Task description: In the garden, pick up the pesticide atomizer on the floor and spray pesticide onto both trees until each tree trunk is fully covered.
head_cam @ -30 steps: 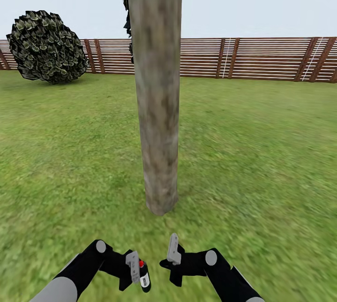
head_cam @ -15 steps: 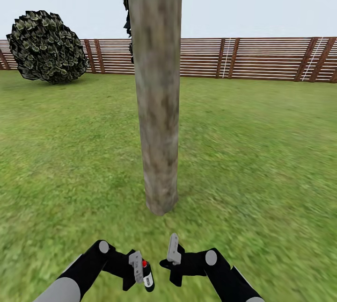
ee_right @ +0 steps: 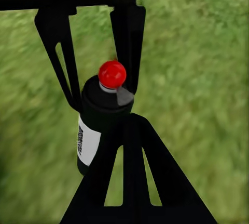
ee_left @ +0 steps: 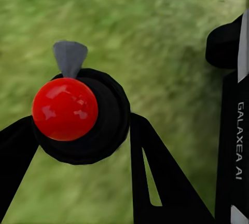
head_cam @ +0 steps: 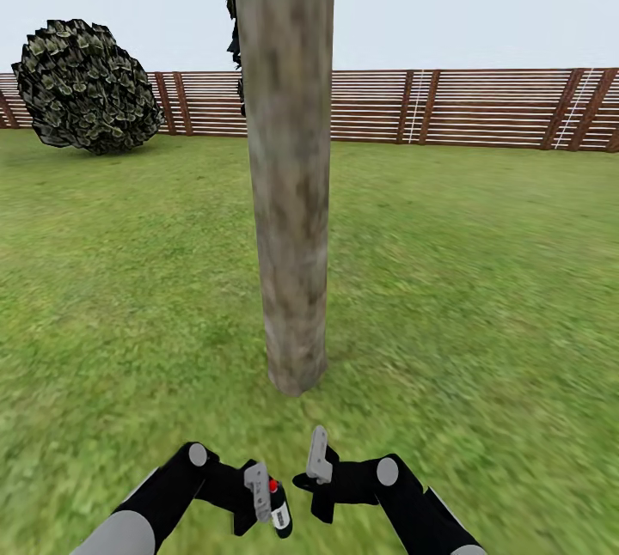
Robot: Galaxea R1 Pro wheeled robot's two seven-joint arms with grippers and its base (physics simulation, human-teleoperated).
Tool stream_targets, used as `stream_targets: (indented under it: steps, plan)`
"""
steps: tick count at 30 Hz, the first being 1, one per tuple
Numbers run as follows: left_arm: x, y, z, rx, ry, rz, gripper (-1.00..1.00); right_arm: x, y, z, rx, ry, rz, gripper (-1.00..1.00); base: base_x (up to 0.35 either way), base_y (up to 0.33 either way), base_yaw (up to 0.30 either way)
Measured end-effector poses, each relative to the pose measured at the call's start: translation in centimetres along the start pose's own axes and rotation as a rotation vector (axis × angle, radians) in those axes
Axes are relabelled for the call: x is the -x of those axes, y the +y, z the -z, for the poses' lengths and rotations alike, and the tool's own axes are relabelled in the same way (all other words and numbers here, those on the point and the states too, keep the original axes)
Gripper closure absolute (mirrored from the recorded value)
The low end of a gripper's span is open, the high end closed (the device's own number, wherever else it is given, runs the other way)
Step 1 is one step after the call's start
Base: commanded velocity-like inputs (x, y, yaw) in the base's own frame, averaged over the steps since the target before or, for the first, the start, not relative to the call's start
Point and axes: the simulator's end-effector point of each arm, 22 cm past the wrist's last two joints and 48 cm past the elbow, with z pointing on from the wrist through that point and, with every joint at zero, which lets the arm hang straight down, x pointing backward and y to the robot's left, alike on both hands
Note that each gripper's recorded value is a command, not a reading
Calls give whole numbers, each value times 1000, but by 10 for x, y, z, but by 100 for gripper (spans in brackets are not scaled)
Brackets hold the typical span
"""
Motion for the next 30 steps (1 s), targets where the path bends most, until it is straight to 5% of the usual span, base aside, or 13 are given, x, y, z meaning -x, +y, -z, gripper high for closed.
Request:
stream_targets:
  steps: [30]
  plan:
    - [23,-9,-12,-22,-34,-13,100,0,0,0,-1,1,1,100,0,0,0]
